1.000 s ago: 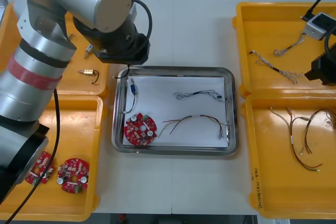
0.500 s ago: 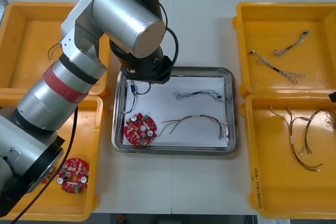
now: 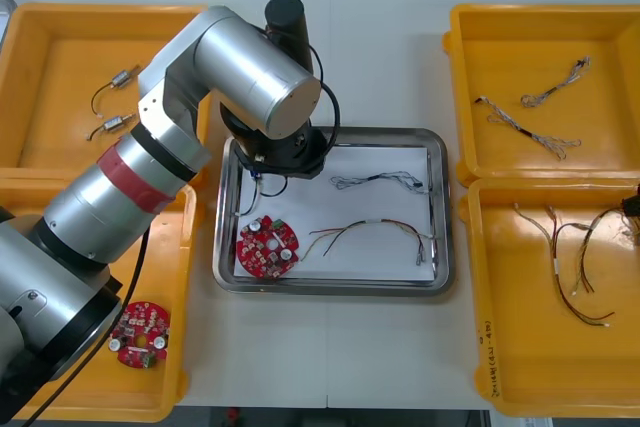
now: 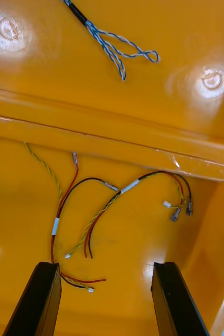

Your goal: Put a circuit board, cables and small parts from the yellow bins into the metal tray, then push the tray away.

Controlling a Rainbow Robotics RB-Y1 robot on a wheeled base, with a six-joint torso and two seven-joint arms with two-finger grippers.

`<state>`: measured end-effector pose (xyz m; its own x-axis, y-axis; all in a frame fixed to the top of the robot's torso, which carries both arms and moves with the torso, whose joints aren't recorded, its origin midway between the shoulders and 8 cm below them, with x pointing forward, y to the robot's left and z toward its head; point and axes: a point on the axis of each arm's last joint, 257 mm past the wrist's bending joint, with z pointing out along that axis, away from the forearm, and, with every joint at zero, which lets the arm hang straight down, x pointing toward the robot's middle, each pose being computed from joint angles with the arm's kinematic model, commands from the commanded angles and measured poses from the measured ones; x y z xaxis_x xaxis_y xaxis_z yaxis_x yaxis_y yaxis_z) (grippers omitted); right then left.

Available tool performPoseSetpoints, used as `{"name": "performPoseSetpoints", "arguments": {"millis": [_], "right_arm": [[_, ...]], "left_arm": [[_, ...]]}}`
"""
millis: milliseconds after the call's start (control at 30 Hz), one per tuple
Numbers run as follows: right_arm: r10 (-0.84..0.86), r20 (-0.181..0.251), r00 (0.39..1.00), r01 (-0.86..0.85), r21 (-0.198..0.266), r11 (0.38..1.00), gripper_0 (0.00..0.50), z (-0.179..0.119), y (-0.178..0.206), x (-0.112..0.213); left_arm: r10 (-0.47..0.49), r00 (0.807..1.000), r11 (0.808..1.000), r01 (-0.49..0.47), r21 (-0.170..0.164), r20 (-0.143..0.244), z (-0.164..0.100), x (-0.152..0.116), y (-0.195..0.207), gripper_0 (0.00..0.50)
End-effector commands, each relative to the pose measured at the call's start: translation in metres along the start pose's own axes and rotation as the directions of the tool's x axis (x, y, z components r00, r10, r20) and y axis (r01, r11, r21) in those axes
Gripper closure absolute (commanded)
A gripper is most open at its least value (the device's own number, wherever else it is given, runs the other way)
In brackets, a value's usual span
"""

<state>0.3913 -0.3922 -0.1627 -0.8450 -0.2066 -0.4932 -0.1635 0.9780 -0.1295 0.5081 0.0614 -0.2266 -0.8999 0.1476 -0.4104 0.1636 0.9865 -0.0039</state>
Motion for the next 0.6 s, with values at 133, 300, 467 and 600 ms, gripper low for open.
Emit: {"name": "performPoseSetpoints", "arguments": {"millis": [133, 300, 467, 600], "right_arm": [[0.123, 0.007, 0.992, -0.122, -0.007, 0.992, 0.000, 0.005, 0.001, 0.020], [0.182, -0.012, 0.983, -0.182, -0.004, 0.983, 0.000, 0.008, 0.001, 0.029], [0.207, -0.011, 0.978, -0.207, -0.003, 0.978, 0.000, 0.008, 0.006, 0.028], [0.218, -0.009, 0.976, -0.218, 0.000, 0.976, 0.000, 0.008, 0.006, 0.028]], "left_arm": [[-0.045, 0.999, 0.999, 0.046, 0.003, -0.008, 0.013, 0.016, -0.013, 0.500], [-0.049, 0.999, 0.999, 0.049, 0.003, 0.002, 0.017, 0.016, -0.012, 0.500], [-0.051, 0.999, 0.999, 0.051, 0.000, 0.011, 0.018, 0.015, -0.013, 0.352], [-0.052, 0.998, 0.999, 0.052, 0.002, 0.030, 0.019, 0.011, -0.015, 0.092]]}}
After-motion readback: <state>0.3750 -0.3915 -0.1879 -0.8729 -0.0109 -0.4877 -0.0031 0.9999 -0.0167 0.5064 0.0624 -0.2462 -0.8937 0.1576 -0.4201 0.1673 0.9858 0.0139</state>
